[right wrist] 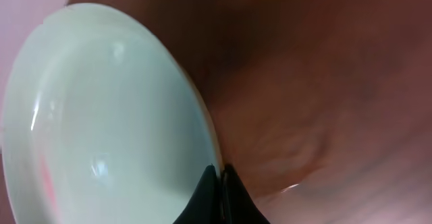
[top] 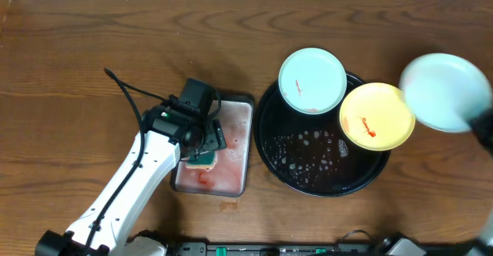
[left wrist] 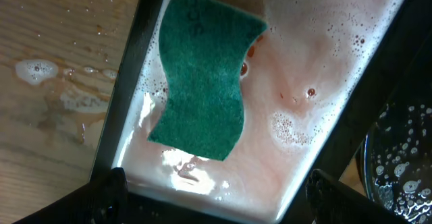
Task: Clean dirty plates on tray and stack at the side
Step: 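Carry the blue plate to the right side of the table and release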
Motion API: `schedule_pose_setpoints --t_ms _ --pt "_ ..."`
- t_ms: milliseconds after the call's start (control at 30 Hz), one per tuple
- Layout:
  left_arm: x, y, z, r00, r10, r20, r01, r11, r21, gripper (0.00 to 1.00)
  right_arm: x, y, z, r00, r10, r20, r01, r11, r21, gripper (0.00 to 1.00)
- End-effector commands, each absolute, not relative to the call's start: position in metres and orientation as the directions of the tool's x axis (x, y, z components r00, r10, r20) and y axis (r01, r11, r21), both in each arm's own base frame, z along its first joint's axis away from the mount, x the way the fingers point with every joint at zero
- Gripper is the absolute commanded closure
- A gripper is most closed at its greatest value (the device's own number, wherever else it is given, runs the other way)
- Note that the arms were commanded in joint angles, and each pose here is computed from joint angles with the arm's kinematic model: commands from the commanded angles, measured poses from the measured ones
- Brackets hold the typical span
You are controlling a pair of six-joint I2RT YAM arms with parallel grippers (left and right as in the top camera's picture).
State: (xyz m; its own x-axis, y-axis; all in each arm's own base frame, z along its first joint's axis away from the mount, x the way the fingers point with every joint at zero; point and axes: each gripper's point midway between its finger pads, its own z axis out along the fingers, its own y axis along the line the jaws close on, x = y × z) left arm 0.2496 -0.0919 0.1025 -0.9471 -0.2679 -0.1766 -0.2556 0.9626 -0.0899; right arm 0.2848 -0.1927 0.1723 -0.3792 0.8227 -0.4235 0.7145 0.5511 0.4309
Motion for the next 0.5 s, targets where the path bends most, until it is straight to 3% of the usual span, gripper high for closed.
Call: schedule_pose_setpoints --t_ms 0,133,300,400,433,467 --pt "0.25 -0.09 0.105 -0.945 -0.27 -0.185 -0.257 0.962 -0.09 0.15 0.269 -0.235 0.149 -0.189 0.931 -0.312 0.817 0.326 0.476 0.99" --pt "0.25 -0.09 0.105 -0.945 -0.27 -0.185 -0.257 0.962 -0.09 0.14 0.255 -0.267 0.11 -0.121 0.959 -0.255 0.873 0.225 0.432 0.99" --pt "0.25 -0.09 0.105 -0.945 -0.27 -0.185 -0.257 0.962 -0.09 0.15 0.249 -0.272 0.066 -0.203 0.955 -0.214 0.907 0.266 0.327 0.99" --pt "0.25 -0.09 0.105 -0.945 -0.27 -0.185 -0.257 0.962 -0.09 0.14 0.26 -0.27 0.055 -0.289 0.929 -0.232 0.883 0.353 0.31 0.99" --pt "0.25 -0.09 0.105 -0.945 -0.27 -0.185 -0.257 0.962 -0.09 0.15 0.266 -0.268 0.055 -0.33 0.911 -0.249 0.863 0.398 0.311 0.94" --pt "0.25 -0.09 0.105 -0.945 -0.27 -0.185 -0.257 0.962 -0.09 0.15 0.271 -0.265 0.056 -0.361 0.895 -0.263 0.845 0.433 0.314 0.83"
